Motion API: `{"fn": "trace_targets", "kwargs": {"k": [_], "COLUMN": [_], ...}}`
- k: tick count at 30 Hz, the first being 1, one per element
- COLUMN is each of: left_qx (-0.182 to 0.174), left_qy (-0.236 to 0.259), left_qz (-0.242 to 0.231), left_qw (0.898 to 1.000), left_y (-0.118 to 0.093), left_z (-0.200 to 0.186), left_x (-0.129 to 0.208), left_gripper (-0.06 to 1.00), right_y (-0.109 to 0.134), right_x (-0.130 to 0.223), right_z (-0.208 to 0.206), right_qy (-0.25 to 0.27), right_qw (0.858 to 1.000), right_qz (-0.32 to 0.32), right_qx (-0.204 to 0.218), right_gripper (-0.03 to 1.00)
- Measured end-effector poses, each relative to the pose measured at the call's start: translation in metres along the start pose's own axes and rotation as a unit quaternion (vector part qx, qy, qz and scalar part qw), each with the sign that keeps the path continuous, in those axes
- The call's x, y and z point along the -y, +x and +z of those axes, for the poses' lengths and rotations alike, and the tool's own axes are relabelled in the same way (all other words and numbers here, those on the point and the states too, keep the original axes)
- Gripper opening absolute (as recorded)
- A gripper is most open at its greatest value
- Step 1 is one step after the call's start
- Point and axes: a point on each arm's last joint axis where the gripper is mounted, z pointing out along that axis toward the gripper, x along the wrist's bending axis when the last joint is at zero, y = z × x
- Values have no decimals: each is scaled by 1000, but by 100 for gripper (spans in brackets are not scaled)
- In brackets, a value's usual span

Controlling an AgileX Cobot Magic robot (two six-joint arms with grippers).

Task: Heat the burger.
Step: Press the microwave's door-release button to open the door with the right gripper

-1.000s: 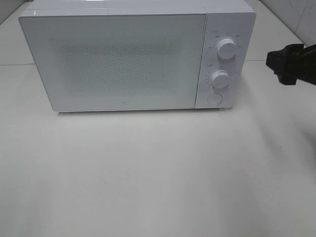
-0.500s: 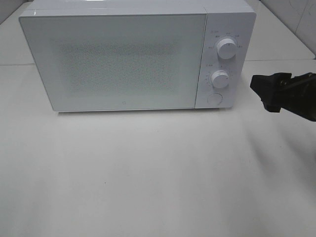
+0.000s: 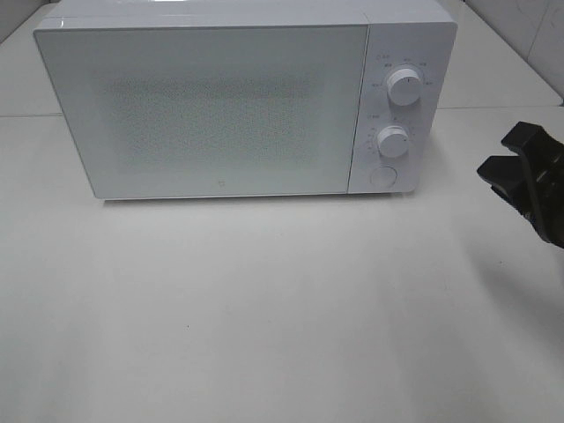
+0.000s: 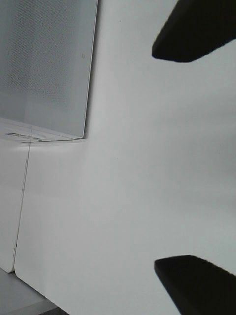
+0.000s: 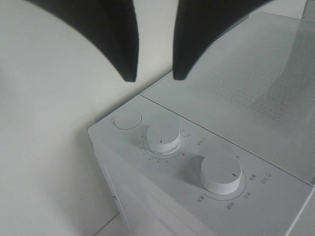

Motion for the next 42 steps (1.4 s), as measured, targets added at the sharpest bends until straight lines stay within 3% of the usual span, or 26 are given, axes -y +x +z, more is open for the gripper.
{"fn": "trace_targets", "kwargs": {"k": [2,6,7,10,12,15,29,37,42], "left_qx": [0,0,0,0,0,0,0,0,0], "left_qy": [0,0,0,0,0,0,0,0,0], "left_qz": [0,0,0,0,0,0,0,0,0], "left_qw": [1000,1000,1000,1000,1000,1000,1000,1000,1000], "left_y": [0,0,0,0,0,0,0,0,0], "left_z": [0,0,0,0,0,0,0,0,0], "left_x": [0,0,0,0,0,0,0,0,0], "left_gripper": [99,99,99,99,99,99,99,99,99], "right_y": [0,0,-1,-1,-1,-2,-9,-25,-35], "right_x": [0,0,1,1,1,1,7,15,23], "right_z": [0,0,0,0,0,0,12,36,48], "right_qy": [1,2,4,5,5,6,9,-11,-5], "right_qw": [1000,998,995,994,983,974,965,949,939], "right_qz": [22,58,95,112,185,226,261,313,340], "right_qx": [1,2,6,8,9,10,26,33,58], "right_gripper": [7,1,0,0,0,0,0,0,0]}}
